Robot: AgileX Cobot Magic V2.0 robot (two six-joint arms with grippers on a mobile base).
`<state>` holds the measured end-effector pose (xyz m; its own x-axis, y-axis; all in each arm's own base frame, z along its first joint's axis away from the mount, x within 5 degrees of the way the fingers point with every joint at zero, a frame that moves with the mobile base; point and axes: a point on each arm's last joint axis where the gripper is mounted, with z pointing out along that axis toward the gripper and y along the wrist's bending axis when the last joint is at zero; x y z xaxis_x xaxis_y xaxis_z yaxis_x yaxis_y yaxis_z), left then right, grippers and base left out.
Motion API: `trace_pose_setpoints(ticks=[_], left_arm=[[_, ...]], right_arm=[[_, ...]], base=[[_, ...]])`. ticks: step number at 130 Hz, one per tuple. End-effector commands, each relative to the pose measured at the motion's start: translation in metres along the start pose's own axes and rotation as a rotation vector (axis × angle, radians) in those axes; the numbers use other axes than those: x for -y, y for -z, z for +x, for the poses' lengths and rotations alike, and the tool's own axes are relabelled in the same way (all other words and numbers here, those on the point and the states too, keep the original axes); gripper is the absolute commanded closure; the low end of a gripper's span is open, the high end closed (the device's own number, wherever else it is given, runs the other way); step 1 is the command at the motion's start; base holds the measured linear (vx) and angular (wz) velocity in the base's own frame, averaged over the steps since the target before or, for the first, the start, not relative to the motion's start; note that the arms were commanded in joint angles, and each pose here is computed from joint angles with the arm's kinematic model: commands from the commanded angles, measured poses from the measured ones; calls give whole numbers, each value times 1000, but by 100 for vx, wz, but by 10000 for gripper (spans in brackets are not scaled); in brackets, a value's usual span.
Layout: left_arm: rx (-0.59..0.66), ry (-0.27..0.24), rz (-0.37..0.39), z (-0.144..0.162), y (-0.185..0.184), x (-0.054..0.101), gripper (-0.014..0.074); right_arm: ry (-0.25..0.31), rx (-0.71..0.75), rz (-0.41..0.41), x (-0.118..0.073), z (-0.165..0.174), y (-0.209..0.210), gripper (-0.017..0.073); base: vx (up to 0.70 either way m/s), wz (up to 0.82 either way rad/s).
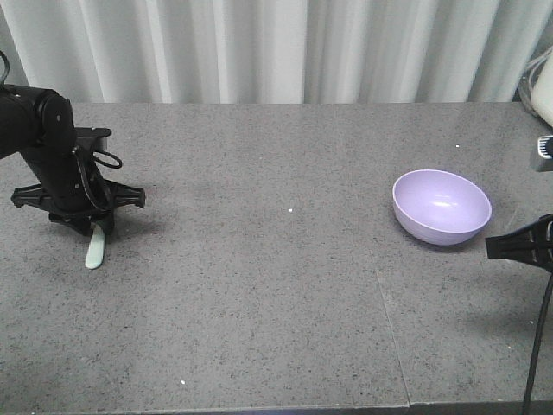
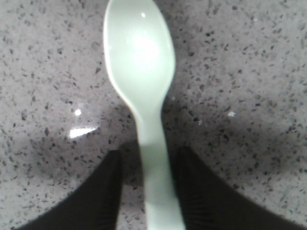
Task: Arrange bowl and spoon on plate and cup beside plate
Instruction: 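Lower the left gripper over the pale green spoon and grasp its handle, then lift the spoon upward with the left gripper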
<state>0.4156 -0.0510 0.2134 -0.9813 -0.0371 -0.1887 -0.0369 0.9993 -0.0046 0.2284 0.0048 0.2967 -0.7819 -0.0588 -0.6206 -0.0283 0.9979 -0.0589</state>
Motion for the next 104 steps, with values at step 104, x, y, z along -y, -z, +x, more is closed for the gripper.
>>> trace_pose_setpoints(ticks=[104], left_arm=[[336,-35,77,25,141,-4,602]], right_arm=[[10,94,9,2,-13,11,566]], base=[[0,0]])
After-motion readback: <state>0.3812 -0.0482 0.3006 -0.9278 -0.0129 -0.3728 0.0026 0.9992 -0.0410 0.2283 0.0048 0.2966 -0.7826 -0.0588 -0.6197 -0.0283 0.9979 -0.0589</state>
